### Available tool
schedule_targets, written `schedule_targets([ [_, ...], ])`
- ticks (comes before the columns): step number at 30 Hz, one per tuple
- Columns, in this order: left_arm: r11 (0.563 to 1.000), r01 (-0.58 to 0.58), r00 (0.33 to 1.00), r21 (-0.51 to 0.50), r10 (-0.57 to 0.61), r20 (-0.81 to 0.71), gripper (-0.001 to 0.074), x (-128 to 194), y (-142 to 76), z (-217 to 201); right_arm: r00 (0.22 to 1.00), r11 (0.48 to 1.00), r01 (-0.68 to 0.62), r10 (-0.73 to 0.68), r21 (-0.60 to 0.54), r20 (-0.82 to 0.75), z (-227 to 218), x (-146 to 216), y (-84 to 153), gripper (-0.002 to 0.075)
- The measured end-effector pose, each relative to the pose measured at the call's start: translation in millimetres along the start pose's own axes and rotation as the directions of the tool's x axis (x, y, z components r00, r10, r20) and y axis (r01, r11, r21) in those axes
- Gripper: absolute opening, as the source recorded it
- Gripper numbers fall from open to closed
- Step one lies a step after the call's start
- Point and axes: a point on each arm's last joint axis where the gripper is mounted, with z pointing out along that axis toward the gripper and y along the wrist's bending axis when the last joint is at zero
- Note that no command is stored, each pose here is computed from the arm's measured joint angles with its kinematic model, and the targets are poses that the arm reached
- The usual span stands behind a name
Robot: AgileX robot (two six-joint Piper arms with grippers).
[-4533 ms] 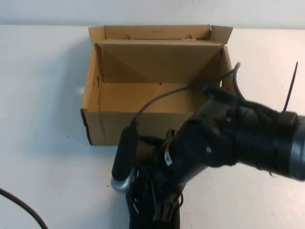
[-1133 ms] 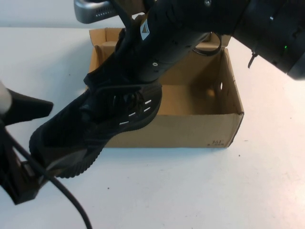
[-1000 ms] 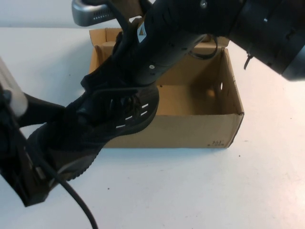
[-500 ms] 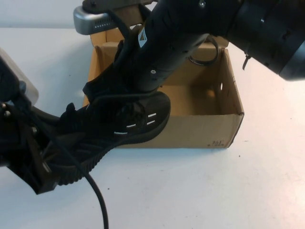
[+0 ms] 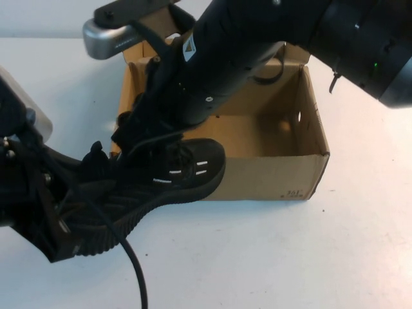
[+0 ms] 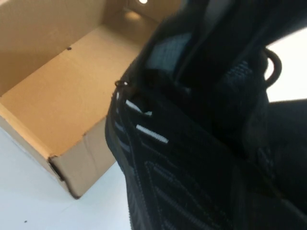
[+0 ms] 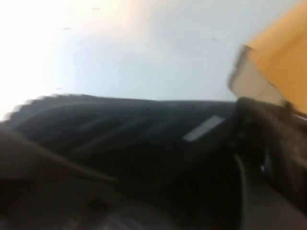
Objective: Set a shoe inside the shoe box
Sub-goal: Hand over the shoe
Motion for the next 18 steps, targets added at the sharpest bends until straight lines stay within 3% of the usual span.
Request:
schedule_targets([
  [4,1.000,0.013,1.000,0.010,-0.013,0.009,0.0040,-0.8,-0.9,0.0,0.996,0.995,0.087,-0.085,-0.055,0.036,-2.4,-2.5,5.7,0.0186],
  [12,1.000,-0.019,1.000,0.011,0.019,0.014,0.0039,-1.2,-1.0,0.0,0.938,0.949,0.313,-0.303,-0.037,0.168,-30.8,-11.0,13.4,0.0465],
  [18,0.989,-0.144,0.990,0.043,0.144,-0.003,0.0038,-1.6,-3.8,-2.2,0.825,0.840,0.540,-0.538,0.039,0.174,-63.8,-4.2,16.9,0.0482],
])
